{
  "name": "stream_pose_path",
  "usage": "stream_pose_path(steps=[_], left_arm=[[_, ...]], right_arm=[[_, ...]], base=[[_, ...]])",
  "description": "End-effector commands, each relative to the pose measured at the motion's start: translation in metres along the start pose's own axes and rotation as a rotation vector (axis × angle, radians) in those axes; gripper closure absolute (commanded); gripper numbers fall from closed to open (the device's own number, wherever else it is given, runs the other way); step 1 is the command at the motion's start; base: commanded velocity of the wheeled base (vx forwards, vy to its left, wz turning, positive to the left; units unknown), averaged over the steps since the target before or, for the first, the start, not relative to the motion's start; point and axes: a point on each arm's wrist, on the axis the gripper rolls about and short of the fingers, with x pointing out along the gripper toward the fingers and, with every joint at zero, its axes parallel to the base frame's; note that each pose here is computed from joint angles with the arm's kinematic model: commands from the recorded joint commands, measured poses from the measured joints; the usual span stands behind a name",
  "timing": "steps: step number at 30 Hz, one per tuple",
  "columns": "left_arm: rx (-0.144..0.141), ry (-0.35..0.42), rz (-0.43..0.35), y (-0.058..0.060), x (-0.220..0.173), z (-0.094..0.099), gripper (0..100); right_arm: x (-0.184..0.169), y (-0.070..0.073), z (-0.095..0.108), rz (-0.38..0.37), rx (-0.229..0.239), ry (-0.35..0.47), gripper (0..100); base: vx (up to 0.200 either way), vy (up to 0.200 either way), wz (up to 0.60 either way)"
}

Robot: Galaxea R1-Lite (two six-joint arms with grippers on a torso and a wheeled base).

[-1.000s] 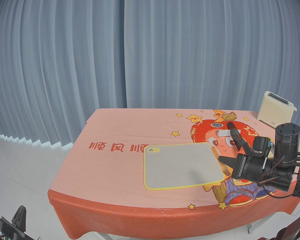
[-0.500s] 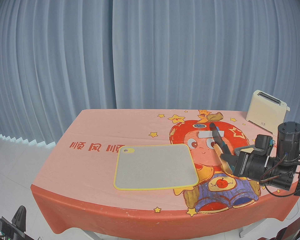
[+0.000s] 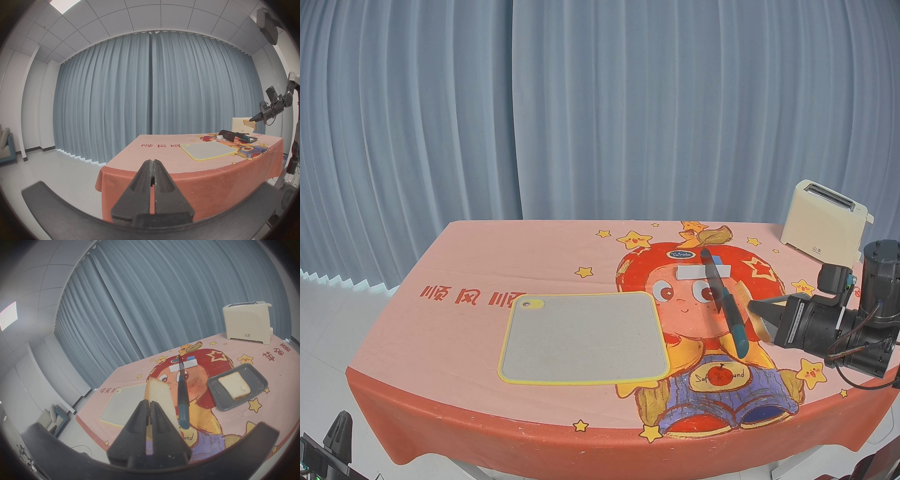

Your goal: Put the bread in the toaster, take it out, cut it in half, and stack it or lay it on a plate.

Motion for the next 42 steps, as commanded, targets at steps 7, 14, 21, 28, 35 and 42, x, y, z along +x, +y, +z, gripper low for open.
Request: stream_pose_path(steps=[7,14,21,28,35,42], left_arm=[[0.001,0.019,0.0,0.0,0.001,-0.005,100],[-0.001,0.019,0.0,0.0,0.001,-0.005,100],[-0.001,0.019,0.002,0.0,0.001,-0.005,100],[-0.001,0.017,0.0,0.0,0.001,-0.005,100],[-0.001,0.019,0.0,0.0,0.001,-0.005,100],[-0.001,0.019,0.0,0.0,0.001,-0.005,100]], right_arm=[[0.001,-0.009,0.004,-0.041,-0.03,-0.018,100],[0.001,-0.01,0.004,-0.042,-0.032,-0.016,100],[0.001,-0.013,0.006,-0.059,-0.027,-0.026,100],[0.001,-0.017,0.008,-0.076,-0.053,-0.032,100],[0.001,-0.018,0.009,-0.083,-0.052,-0.035,100],[0.001,-0.021,0.011,-0.097,-0.049,-0.045,100]], base=[[0.0,0.0,0.0],[0.0,-0.171,0.0],[0.0,-0.086,0.0],[0.0,0.0,0.0],[0.0,0.0,0.0],[0.0,0.0,0.0]])
